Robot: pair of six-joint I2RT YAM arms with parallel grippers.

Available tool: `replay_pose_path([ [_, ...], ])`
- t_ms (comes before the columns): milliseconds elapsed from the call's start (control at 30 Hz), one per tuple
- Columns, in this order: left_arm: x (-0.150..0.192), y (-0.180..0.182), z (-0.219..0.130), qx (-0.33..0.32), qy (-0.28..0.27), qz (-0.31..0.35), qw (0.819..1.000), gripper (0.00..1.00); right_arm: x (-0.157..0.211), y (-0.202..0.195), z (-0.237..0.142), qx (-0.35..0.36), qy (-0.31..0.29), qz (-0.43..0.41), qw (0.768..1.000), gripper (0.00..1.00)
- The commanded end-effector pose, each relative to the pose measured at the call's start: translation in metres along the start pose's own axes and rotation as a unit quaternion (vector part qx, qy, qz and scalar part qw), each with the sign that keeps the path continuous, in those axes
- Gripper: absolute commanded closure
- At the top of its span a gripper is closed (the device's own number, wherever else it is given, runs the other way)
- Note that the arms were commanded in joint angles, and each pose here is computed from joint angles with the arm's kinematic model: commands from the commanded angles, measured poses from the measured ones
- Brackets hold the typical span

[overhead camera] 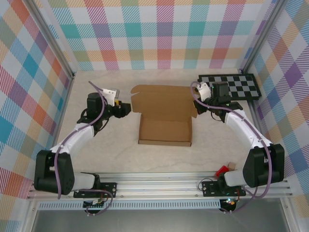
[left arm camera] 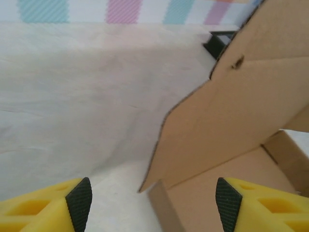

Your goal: Fold the paper box

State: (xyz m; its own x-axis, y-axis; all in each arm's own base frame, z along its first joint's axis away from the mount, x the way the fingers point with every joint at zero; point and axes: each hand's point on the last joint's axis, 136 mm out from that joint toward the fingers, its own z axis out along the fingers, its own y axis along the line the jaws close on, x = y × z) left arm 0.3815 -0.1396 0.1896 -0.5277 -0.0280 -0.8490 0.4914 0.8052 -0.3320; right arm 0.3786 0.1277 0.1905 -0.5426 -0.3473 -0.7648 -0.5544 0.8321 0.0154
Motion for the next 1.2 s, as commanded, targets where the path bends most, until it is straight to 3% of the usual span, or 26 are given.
replay_pose_path([
  [0,-0.03,-0.027,0.0,0.086,-0.045,0.024,0.995,0.32,-0.004,0.005,-0.002,-0.022,0.001,0.005,1.0,1.0],
  [133,-0.034,-0.019,0.005,0.07,-0.052,0.017,0.996,0.32,-0.003,0.006,0.001,-0.029,0.003,0.005,1.0,1.0],
  [267,-0.029,-0.013,0.015,0.065,-0.024,0.026,0.997,0.32,-0.002,0.008,0.001,-0.035,0.003,0.002,0.999,1.0],
  [400,-0.024,-0.019,0.026,0.102,0.001,0.027,0.994,0.37,-0.003,0.008,0.001,-0.037,0.002,0.001,0.999,1.0],
  [600,-0.02,-0.022,0.034,0.117,0.019,0.027,0.993,0.51,-0.004,0.008,0.001,-0.036,0.003,0.0,0.999,1.0],
  [733,-0.023,-0.028,0.036,0.105,0.017,0.034,0.994,0.77,-0.003,0.006,0.001,-0.032,0.005,0.004,0.999,1.0],
  [867,-0.025,-0.029,0.042,0.052,0.019,0.043,0.998,0.93,-0.005,0.002,0.0,-0.016,-0.005,0.022,1.0,1.0],
  [1000,-0.029,-0.021,0.049,-0.032,0.014,0.012,0.999,0.99,-0.009,-0.009,-0.005,0.02,-0.025,0.114,0.993,1.0],
  [1167,-0.037,-0.047,0.051,-0.057,-0.023,-0.017,0.998,0.99,-0.015,-0.01,-0.01,0.066,-0.063,0.206,0.974,1.0],
])
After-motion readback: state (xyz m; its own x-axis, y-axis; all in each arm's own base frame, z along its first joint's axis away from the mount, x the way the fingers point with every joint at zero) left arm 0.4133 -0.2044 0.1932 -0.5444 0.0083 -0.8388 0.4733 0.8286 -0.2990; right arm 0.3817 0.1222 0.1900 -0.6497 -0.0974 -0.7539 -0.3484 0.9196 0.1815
